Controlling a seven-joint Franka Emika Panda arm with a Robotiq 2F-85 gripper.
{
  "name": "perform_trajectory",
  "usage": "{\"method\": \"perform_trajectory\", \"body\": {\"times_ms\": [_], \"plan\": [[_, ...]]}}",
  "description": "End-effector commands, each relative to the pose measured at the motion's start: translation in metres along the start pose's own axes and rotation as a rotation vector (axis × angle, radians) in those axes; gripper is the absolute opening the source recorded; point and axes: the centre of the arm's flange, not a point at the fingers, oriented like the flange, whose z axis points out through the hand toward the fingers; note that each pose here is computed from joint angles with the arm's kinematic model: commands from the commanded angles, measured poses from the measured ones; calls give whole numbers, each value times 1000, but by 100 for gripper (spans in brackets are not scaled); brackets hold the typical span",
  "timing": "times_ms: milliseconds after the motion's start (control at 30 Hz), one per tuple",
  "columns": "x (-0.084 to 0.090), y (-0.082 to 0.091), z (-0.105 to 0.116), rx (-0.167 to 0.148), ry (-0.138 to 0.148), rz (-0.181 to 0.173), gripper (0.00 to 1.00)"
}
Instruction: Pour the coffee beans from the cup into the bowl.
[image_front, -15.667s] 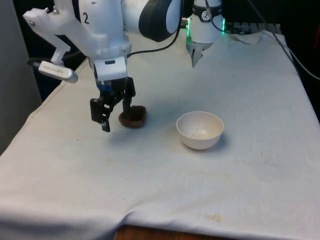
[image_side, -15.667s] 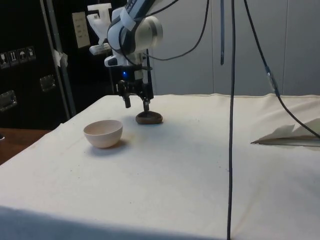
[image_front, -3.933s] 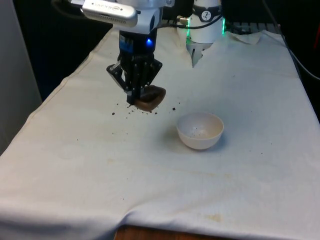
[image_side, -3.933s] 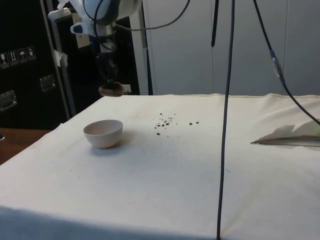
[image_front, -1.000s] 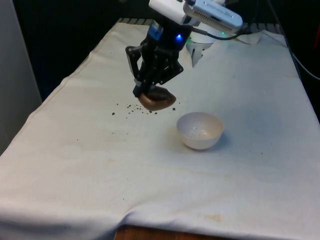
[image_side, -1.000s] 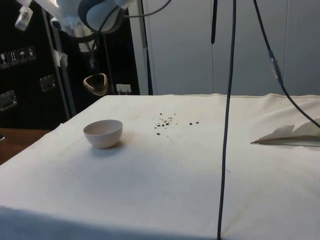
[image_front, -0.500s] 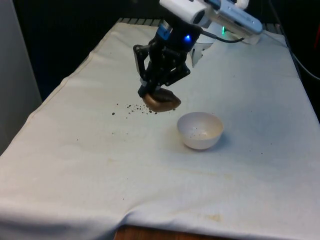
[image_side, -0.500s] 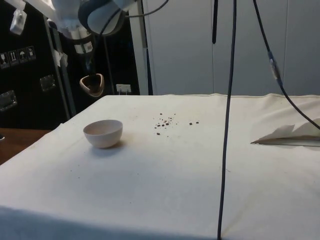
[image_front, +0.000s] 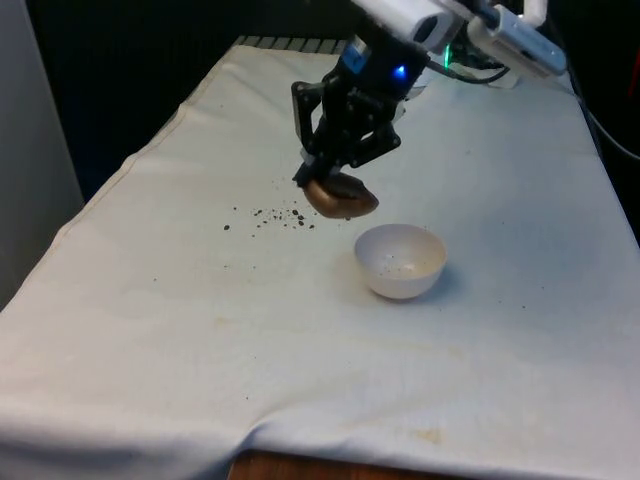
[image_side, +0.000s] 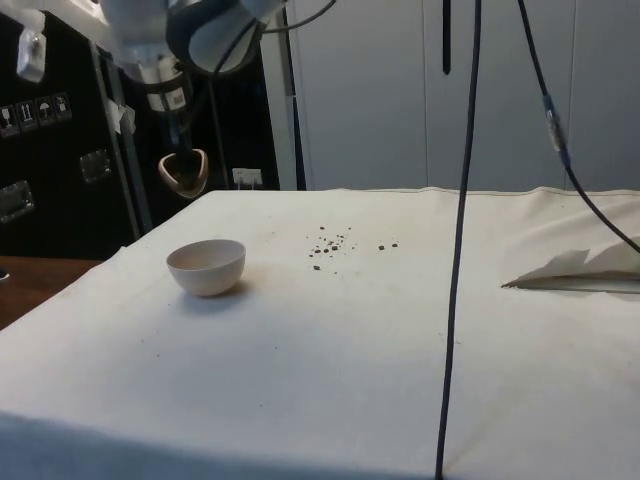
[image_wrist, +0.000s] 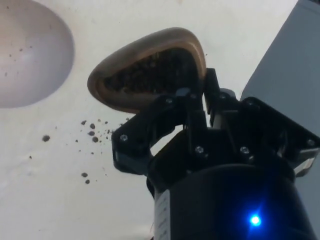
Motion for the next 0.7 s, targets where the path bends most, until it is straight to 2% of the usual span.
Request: {"method": "perform_trajectory", "body": {"times_ms": [0, 67, 100, 333, 367, 400, 567, 633, 667], "plan": [[-2, -2, -4, -9, 8, 5, 0], [-2, -5, -3, -6, -1, 10, 0], [-4, -6, -7, -14, 8, 16, 0], [-10, -19, -14, -28, 6, 44, 0], [-9, -20, -11, -22, 0, 42, 0], [-10, -20, -14, -29, 6, 48, 0], [-16, -28, -18, -42, 3, 70, 0], [-15, -28, -16, -36, -1, 69, 0], [-17, -30, -20, -44, 2, 79, 0]]}}
